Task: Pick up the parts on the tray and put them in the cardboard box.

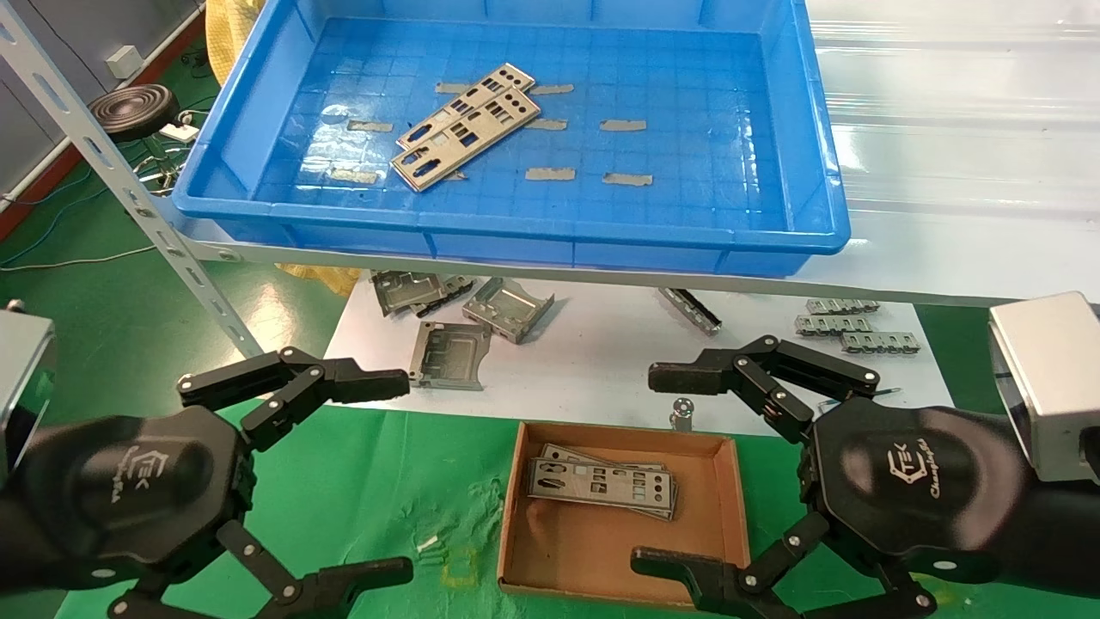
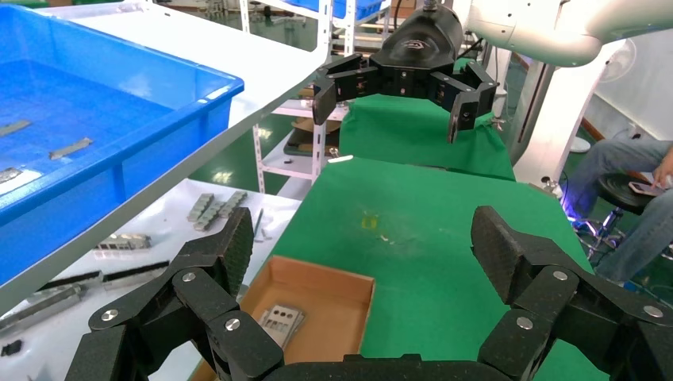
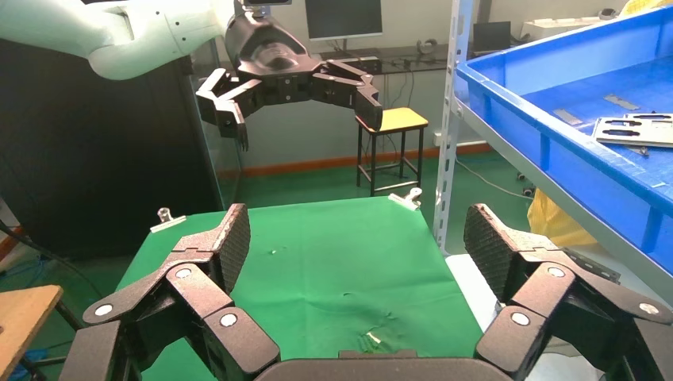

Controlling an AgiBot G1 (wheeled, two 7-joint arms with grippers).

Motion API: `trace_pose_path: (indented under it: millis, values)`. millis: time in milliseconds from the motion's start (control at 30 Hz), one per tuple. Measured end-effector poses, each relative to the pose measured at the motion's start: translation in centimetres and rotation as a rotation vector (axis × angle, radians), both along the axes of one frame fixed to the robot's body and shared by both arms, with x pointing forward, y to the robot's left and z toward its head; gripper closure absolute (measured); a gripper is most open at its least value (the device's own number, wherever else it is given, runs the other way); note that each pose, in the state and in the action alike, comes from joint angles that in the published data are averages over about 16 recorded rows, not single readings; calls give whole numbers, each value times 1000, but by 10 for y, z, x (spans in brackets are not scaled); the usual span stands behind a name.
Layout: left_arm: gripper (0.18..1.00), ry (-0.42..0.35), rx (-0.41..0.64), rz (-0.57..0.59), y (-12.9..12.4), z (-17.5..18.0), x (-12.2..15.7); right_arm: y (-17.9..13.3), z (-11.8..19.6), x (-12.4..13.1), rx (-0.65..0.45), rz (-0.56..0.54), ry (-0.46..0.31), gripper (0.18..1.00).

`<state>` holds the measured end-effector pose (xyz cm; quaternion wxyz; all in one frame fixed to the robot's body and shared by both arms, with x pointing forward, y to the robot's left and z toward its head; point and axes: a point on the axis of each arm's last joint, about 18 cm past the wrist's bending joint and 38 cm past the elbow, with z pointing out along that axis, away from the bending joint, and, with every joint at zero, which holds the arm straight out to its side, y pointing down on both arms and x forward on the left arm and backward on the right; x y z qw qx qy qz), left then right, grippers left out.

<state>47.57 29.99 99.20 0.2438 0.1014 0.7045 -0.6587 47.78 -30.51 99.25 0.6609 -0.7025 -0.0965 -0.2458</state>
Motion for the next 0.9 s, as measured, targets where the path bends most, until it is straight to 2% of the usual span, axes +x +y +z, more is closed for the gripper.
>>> trace_pose_path:
  millis: [900]
  values:
    - [184, 0, 0, 0, 0, 0, 0, 0, 0, 0, 0, 0, 0, 179]
